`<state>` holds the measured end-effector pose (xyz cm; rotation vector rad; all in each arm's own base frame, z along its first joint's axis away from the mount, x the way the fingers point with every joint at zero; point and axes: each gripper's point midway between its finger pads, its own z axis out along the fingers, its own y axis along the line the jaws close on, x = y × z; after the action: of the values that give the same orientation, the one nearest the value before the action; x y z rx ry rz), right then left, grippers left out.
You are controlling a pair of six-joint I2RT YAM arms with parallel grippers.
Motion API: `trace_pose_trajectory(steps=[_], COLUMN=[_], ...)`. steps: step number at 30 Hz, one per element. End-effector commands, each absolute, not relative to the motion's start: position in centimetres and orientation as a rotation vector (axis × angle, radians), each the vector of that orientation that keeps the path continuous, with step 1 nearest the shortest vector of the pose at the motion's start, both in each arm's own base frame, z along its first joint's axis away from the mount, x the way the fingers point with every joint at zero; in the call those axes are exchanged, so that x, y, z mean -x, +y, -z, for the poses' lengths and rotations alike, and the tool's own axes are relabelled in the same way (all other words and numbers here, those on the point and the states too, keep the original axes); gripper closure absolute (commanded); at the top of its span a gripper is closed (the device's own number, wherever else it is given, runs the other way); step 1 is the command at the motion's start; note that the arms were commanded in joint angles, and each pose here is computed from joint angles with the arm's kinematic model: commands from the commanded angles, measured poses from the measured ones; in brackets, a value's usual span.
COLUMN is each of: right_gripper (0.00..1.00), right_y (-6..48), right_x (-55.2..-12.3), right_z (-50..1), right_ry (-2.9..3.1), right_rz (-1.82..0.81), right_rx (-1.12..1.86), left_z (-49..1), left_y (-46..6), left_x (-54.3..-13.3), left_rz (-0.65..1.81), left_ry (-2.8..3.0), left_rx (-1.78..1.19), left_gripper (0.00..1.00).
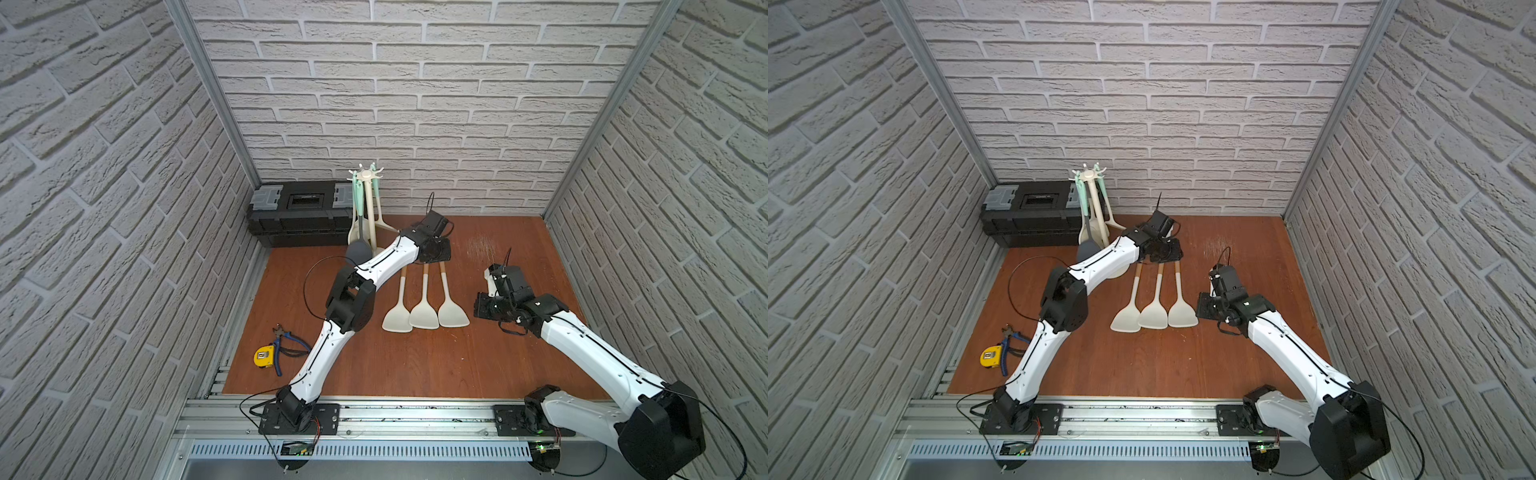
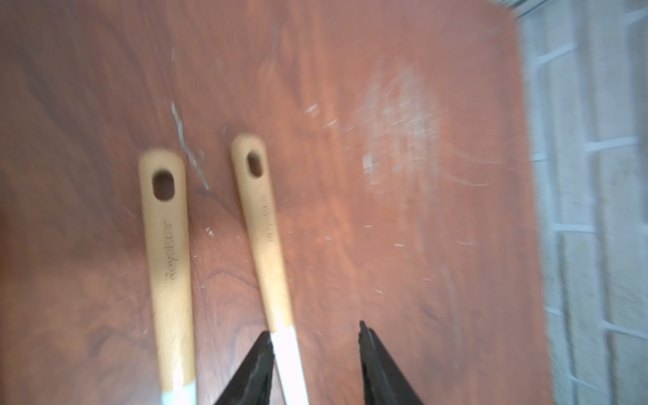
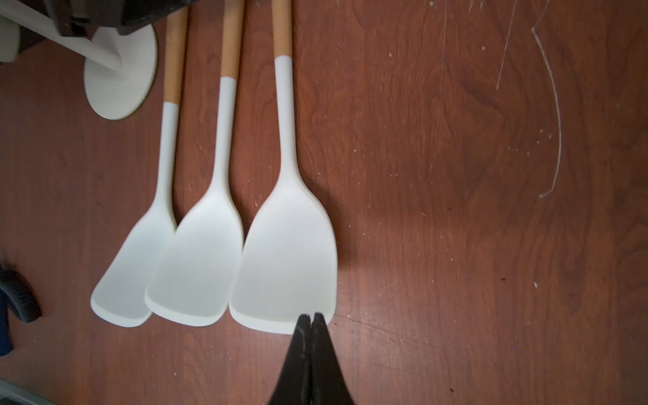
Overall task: Take the spatula off the kitchen utensil rack
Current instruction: Place the spatula at the center of the board, then take off the spatula from the rack.
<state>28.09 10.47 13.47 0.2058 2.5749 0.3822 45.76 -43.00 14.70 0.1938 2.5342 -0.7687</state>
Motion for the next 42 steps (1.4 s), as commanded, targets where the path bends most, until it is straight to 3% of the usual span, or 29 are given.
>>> trace_pose_trajectory(steps=[1,12,16,21,30,42], right_gripper=[0.95,0.89,0.76,0.64,0.59,0.58], right_y=[11.6,20.9,25.5,30.2,34.2,35.1], right_x=[-30.2,-36.9,-40.2,-44.9,-53.5,-57.3], right_z=[-16.5,-23.7,-25.7,-28.2,-29.2,-27.6], right_ry=[2.486,2.341,2.281,2.194,2.028,1.923], right_rz=[-0.439,-0.426,-0.450,-0.496,-0.533,-0.546], right_rx=[-0.156,0.137,0.242,0.298,0.358,0.423], left_z=[-28.0,-45.7,-47.6,-46.6,-45.9,-45.2], left_y=[-40.9,-24.3,-17.1,-10.8,-10.5,-11.6], left_x=[-44.8,-37.3,-35.2,-35.6,-41.0,-46.4], left_rz=[0.811,0.555,0.478,0.480,0.741,0.787], left_ry=[2.270,1.935,1.882,1.929,1.953,1.971], left_rx=[-0.330,-0.273,-0.132,0.037,0.091,0.064], left_gripper=[0.57,0.50,0.45,0.42,0.38,0.38])
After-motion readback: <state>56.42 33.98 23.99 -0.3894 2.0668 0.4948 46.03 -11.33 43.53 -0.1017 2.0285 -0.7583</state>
